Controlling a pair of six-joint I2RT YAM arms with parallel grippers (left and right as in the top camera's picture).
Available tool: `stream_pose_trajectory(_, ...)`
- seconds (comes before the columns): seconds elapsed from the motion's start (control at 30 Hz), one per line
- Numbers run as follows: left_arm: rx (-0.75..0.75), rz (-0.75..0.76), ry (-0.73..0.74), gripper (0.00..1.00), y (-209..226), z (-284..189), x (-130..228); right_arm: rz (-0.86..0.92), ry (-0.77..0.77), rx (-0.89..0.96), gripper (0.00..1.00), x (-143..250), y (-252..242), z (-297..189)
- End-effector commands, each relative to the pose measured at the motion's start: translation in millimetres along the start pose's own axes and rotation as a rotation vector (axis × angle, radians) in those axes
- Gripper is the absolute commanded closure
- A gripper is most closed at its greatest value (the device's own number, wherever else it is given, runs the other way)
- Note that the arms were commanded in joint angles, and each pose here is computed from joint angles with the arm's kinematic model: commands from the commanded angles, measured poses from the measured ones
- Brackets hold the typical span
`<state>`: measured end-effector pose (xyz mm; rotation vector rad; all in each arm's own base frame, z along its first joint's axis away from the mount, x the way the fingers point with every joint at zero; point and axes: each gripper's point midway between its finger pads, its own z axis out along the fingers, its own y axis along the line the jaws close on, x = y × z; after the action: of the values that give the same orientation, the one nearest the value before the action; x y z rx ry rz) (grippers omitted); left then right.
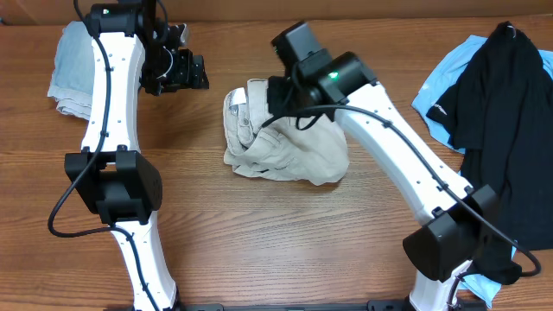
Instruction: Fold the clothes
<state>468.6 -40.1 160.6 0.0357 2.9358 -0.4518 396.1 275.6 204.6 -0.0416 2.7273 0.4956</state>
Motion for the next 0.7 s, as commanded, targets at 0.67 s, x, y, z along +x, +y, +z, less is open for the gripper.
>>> stream_pose_trajectory(0.67,-0.002,0.016,-0.023,0.0,-3.1,0.1,-6.7,-0.087,0.362,-0.081,0.61,128.5,39.6,171.1)
